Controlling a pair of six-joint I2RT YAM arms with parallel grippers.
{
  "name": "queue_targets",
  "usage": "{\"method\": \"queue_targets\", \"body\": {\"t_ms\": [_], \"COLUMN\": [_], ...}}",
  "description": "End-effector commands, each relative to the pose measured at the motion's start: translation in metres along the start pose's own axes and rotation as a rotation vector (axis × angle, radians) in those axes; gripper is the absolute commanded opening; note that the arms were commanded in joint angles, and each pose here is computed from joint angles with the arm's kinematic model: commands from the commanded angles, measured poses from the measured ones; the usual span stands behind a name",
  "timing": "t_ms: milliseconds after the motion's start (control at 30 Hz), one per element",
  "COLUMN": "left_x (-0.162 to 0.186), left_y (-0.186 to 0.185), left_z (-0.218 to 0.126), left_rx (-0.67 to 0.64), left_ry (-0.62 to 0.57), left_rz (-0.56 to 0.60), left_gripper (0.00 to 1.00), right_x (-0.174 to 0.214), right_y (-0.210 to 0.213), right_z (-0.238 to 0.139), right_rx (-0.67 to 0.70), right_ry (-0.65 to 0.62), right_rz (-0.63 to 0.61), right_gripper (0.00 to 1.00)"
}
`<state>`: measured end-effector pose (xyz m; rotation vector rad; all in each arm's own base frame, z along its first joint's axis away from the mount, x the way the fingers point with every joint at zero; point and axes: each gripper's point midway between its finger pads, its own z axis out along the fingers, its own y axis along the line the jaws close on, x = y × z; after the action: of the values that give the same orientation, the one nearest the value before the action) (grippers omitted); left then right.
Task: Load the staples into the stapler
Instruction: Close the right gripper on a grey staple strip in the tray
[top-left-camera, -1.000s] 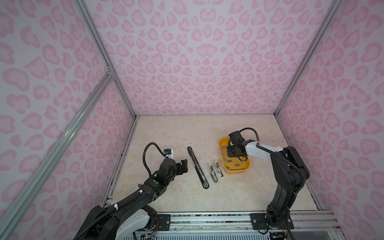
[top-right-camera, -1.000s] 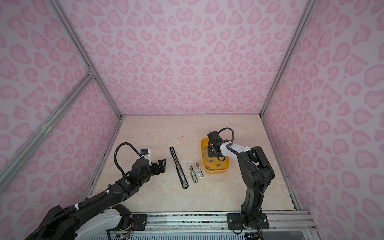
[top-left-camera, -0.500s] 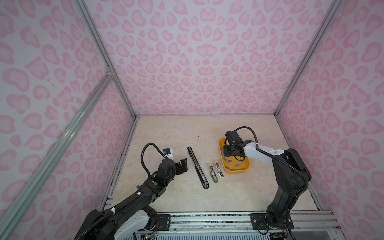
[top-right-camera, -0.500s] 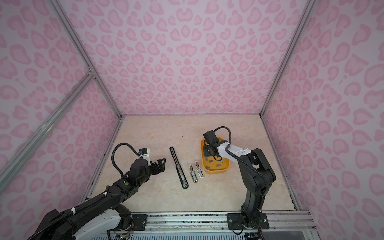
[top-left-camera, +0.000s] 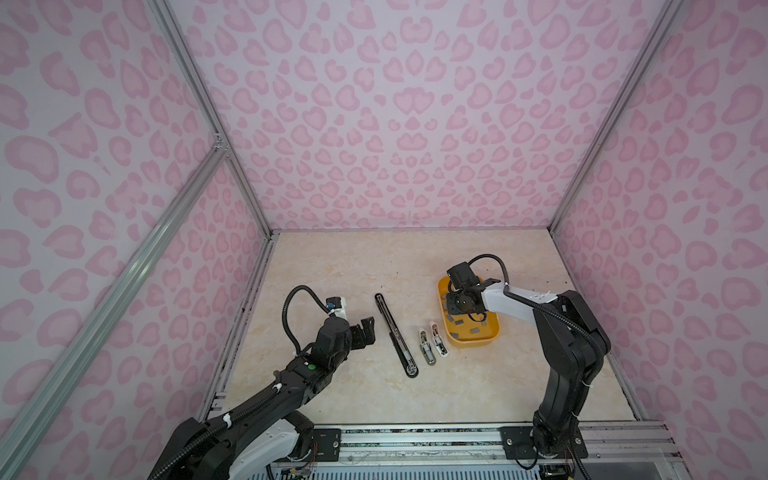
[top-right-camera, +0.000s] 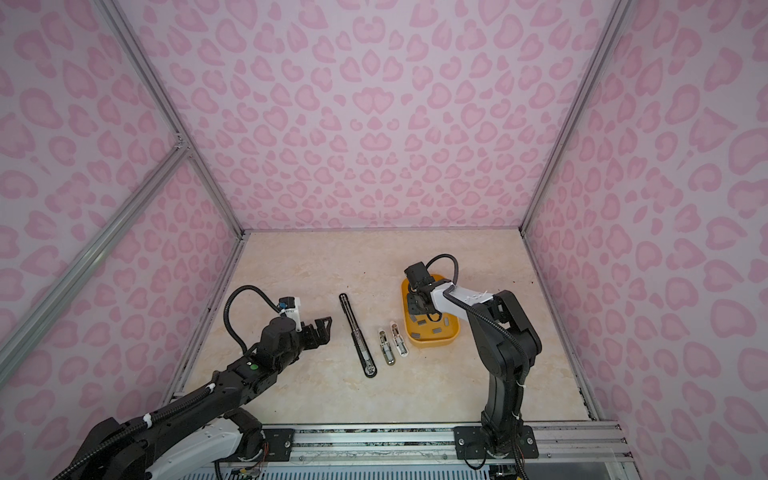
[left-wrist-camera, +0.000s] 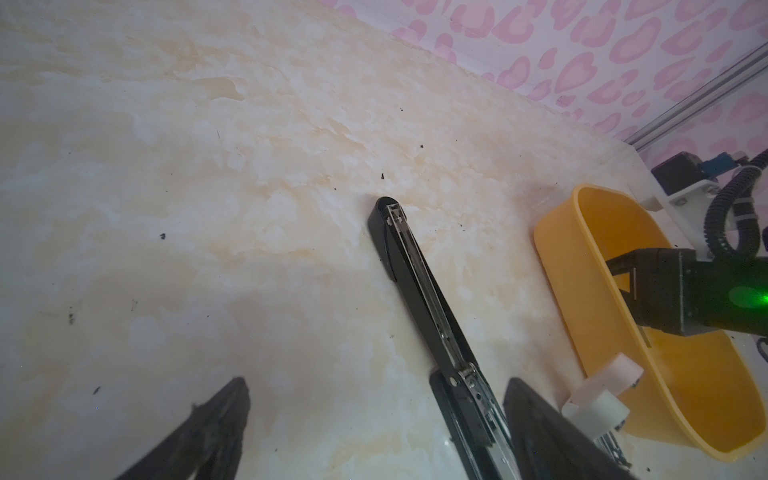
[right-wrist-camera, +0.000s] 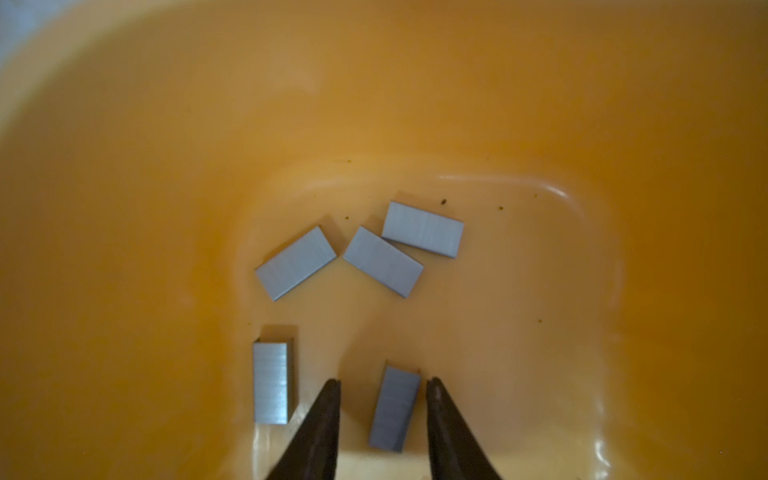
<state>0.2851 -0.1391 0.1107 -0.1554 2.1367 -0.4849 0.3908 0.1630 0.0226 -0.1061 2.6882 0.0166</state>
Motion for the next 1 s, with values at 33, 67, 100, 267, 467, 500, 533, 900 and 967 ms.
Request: {"method": "queue_targets", "body": {"t_ms": [33,67,100,267,467,500,533,900,967], "left_x": [-0.003,-0.003,-0.002,-0.003,-0.003,-0.002,-0.003,-0.002,-0.001], "left_y": [-0.003,-0.002,-0.003,-0.002,-0.003,-0.003,-0.003,-0.005,-0.006], "left_z": [0.001,0.001,0.002,0.001,0.001,0.002,0.002,0.002,0.002], "left_rx": [0.01,0.009,0.007,0.008,0.012,0.01,0.011,0.021,0.028], "left_ry": [-0.012,-0.01,-0.008,-0.01,-0.01,-0.008,-0.008,-0.003,-0.001], "left_rz": [-0.007,-0.007,-0.006,-0.007,-0.008,-0.008,-0.008,-0.014,-0.019], "left_gripper": [0.97,0.97,0.97,0.97,0.97,0.97,0.97,0.97,0.97], "right_x": [0.007,0.007,0.007,0.009,0.011,0.011,0.011,0.006,0.001], "right_y": [-0.004,-0.005,-0.005,-0.006,-0.007,-0.007,-0.007,-0.008,-0.007], "right_z": [0.005,0.005,0.005,0.006,0.007,0.007,0.007,-0.001,-0.008], "right_rx": [0.029,0.03,0.029,0.036,0.04,0.04,0.042,0.035,0.026], "right_ry": [0.029,0.031,0.031,0.033,0.04,0.039,0.04,0.004,-0.016], "right_rz": [-0.006,-0.005,-0.005,-0.006,-0.007,-0.008,-0.008,0.001,0.006], "right_gripper": [0.27,0.25,0.23,0.19,0.17,0.17,0.17,0.11,0.1]}}
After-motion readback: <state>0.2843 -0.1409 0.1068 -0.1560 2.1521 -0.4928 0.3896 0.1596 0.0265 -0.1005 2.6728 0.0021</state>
